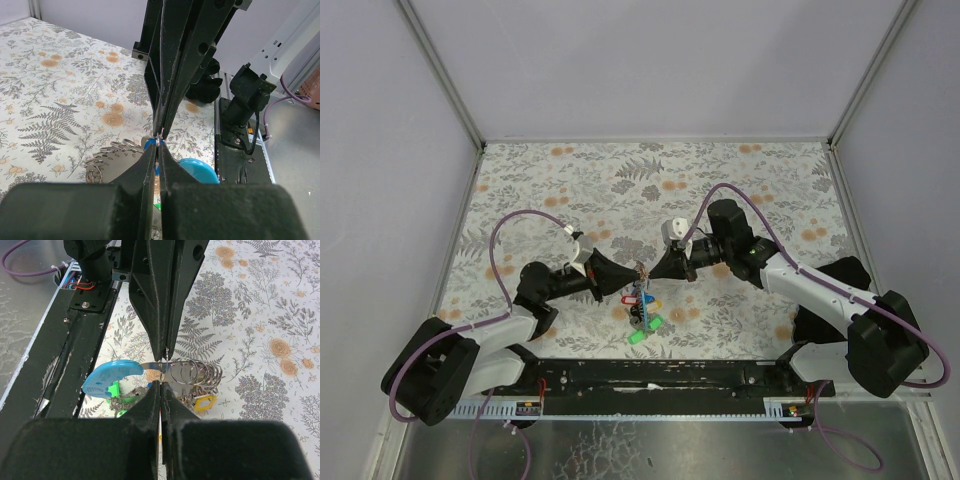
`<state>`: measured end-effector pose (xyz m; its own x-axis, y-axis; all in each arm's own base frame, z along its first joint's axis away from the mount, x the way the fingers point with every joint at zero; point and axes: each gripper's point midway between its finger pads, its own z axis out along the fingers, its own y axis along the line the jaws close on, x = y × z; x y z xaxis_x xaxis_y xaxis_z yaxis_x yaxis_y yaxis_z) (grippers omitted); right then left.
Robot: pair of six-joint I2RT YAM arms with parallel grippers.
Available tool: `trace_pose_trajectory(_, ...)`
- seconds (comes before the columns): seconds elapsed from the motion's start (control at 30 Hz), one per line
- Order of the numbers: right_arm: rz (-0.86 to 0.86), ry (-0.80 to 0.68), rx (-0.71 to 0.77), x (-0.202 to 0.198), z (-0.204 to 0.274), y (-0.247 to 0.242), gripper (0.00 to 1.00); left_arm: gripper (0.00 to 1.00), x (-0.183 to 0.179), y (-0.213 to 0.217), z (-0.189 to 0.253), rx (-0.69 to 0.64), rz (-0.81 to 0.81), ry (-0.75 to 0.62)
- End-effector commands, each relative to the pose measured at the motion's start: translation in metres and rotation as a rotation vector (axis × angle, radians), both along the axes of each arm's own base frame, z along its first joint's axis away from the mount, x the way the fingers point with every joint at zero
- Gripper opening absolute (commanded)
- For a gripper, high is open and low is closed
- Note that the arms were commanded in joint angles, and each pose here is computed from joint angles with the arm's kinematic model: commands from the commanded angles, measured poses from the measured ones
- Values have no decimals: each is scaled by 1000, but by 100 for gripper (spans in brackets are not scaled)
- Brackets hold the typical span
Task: Put the keys on the keyring
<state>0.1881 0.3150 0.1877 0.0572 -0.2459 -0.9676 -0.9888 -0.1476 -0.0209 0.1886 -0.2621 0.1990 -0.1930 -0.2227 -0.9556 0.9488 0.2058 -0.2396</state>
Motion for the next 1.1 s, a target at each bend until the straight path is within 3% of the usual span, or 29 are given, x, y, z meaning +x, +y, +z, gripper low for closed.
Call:
trace_pose_trajectory(0.0, 45, -32, 42, -6, 17, 5, 0, 0, -1, -2, 31, -67, -13, -117)
trace_pose_trajectory(1.07, -5, -34, 27, 3, 11, 6, 0, 0, -3, -3, 33, -71, -28, -118)
